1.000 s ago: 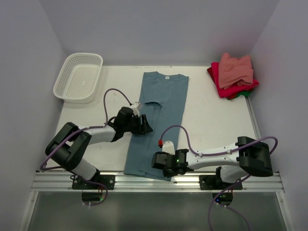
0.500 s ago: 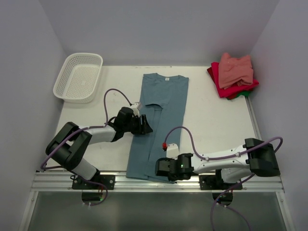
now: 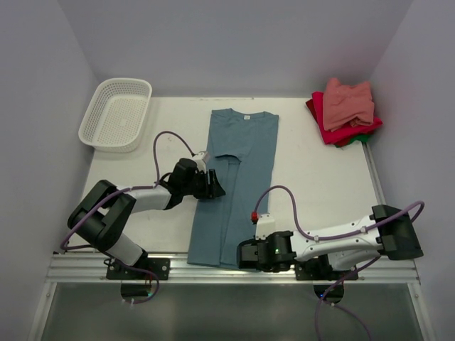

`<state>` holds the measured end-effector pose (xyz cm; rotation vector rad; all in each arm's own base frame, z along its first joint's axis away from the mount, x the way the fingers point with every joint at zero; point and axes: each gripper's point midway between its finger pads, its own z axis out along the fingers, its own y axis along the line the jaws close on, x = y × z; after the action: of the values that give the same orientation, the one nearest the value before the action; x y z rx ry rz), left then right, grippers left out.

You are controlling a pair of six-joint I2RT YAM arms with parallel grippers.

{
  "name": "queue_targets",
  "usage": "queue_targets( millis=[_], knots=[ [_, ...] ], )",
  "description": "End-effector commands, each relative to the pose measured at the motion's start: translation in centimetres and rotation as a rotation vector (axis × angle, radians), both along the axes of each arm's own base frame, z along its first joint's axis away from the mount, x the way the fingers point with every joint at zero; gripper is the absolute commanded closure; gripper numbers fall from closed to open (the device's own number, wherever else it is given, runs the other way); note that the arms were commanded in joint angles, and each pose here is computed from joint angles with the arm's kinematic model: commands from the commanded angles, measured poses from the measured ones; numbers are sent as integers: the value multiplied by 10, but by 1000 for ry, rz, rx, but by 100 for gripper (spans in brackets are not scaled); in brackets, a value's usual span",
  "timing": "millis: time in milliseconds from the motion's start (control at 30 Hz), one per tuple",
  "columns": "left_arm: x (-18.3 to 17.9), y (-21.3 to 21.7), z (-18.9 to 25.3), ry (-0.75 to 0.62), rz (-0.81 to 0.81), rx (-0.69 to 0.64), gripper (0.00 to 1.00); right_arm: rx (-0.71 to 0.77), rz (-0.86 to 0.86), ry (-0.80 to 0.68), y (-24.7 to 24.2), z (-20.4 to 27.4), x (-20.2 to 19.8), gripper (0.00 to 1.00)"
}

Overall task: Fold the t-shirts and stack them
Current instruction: Fold the tshirt

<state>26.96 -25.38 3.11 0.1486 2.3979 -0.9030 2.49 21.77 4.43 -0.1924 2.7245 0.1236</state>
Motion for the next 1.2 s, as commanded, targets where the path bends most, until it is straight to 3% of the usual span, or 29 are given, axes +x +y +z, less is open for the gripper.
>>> queue_targets(
  millis=[0, 200, 233, 333, 400, 433, 700, 833, 933, 1033, 1100, 1167],
  knots=[
    [-1, 3, -7, -11, -1, 25, 41, -46, -67, -47, -22, 1, 5, 100],
    [-1, 4, -8, -7, 3, 33, 41, -63, -80, -50, -33, -2, -2, 99],
    [-1, 4, -9, -5, 3, 34, 41, -59, -75, -49, -33, -2, -3, 90],
    [-2, 5, -6, -10, 2, 35, 41, -44, -53, -79, -30, 3, -2, 43],
    [-1, 6, 1, -20, 8, 32, 41, -18, -26, -110, -22, 11, -1, 23],
    [0, 5, 7, -30, 7, 27, 41, -8, -19, -116, -19, 14, 0, 3],
    [-4, 25, 85, -173, 64, 11, 40, 214, 3, -167, 6, 32, 9, 1],
    [-31, 39, 63, -19, 61, 90, 40, 247, -4, -157, 8, 28, 8, 1],
    [-79, 58, 30, 184, 25, 177, 41, 264, -13, -125, 7, 18, 3, 1],
    [-116, 68, 26, 264, -9, 180, 41, 300, -43, -90, 4, 9, 0, 2],
    [-129, 68, 32, 283, -16, 149, 41, 359, -63, -68, 8, 11, -2, 7],
    [-144, 65, 35, 315, -49, 135, 41, 383, -74, -58, 5, 6, -2, 20]
  ],
)
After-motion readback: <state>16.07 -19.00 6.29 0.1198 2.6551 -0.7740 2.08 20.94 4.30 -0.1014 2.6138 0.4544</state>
